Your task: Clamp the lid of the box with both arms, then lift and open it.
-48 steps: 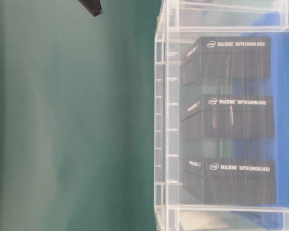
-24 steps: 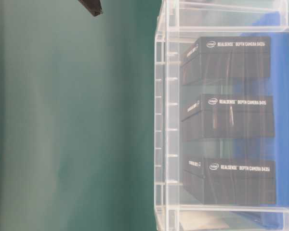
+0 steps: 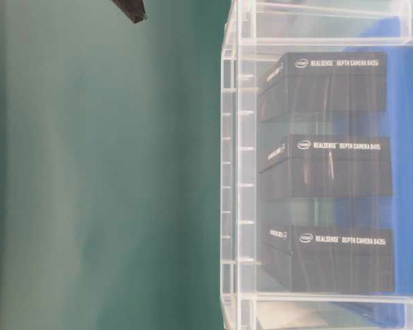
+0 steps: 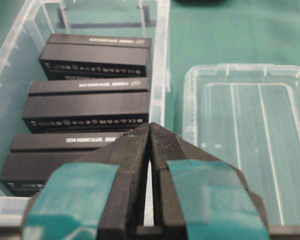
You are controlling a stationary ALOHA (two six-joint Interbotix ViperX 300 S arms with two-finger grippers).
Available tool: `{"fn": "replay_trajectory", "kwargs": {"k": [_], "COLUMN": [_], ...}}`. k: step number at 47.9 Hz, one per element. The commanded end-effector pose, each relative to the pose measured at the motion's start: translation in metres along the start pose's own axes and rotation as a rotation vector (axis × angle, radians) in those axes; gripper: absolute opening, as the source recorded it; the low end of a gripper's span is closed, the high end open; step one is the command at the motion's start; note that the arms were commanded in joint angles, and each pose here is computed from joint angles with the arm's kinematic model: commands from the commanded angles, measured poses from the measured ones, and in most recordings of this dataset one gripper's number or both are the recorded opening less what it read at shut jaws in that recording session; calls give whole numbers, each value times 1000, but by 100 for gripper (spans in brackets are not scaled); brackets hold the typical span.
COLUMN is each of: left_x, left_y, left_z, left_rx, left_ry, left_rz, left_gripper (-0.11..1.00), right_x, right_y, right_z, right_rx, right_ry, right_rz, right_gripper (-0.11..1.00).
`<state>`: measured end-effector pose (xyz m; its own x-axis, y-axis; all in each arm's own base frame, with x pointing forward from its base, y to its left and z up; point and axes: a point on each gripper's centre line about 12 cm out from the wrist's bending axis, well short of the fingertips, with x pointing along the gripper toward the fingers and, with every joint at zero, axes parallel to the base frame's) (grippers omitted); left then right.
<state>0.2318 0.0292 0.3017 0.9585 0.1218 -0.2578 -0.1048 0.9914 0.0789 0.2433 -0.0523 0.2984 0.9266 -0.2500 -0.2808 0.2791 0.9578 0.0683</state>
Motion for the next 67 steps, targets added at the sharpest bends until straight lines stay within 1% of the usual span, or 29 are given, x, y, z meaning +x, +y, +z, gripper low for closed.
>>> {"fn": "replay_trajectory", "kwargs": {"k": [1,20,42,54,67], "left_x": [0,0,0,0,0], "left_y": [0,0,0,0,0], "left_z": [9,9,9,9,9], "left_rx": [-2,-2,-2,-2,-2], "left_ry": [-23,-23,-23,-23,-25], "left_rz": [-1,-1,-1,-1,-1], "left_gripper": [1,1,1,1,1], "right_x": [0,0,-1,1,2], "right_y": [2,1,3,2,4], "right_z": [4,3,3,1,-1], "right_rx": [1,1,-2,-3,-6], "right_ry": [-12,0,1,17,24], "right_rz": [9,-3,6,-9,0], "right_gripper": [0,0,0,0,0]}}
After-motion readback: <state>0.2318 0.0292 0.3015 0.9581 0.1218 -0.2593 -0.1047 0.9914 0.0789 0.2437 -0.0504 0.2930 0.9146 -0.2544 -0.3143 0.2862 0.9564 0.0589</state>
